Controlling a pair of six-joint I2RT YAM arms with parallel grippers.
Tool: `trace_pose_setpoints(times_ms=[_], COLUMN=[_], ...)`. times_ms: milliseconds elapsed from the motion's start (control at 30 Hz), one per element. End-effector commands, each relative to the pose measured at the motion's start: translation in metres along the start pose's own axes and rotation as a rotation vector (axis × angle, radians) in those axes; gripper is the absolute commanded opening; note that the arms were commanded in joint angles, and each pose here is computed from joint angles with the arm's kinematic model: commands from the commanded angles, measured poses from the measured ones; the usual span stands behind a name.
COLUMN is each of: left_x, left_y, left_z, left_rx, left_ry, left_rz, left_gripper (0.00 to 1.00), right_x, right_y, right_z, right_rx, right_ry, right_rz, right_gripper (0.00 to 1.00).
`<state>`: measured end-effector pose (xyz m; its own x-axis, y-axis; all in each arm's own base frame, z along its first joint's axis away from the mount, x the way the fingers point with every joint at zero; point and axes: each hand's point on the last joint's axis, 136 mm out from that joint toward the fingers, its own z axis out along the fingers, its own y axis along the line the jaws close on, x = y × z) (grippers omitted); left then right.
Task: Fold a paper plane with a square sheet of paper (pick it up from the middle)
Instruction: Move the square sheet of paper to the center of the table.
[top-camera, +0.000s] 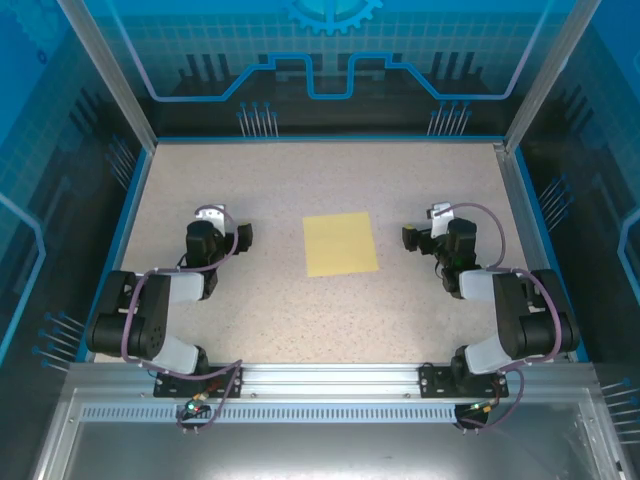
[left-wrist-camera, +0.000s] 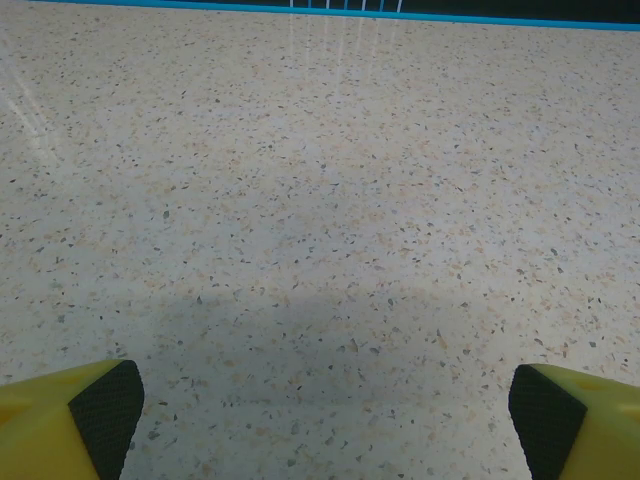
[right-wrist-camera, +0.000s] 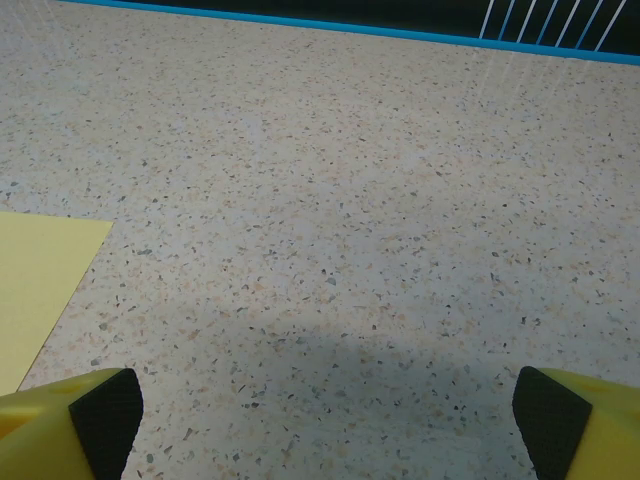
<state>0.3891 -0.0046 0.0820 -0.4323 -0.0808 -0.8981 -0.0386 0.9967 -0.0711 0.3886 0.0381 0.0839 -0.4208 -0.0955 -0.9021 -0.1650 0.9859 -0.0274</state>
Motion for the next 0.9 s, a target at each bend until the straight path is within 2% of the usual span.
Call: trace_pose_setpoints(times_ms=[0, 867], left_x=[-0.0142, -0.0143], left_y=[-0.0013, -0.0009], left_z=[0.0034, 0.0035], left_rx=[0.015, 0.017], left_ry=[-0.038, -0.038], left_rz=[-0.005, -0.01], left_gripper=[0.98, 0.98], right_x=[-0.0119, -0.0126], right_y=[-0.0058, -0.006], right_z=[0.0029, 0.003], right_rx=[0.01, 0.011], right_ry=[-0.033, -0.035], right_rz=[-0.01, -0.011], right_gripper=[0.99, 1.0])
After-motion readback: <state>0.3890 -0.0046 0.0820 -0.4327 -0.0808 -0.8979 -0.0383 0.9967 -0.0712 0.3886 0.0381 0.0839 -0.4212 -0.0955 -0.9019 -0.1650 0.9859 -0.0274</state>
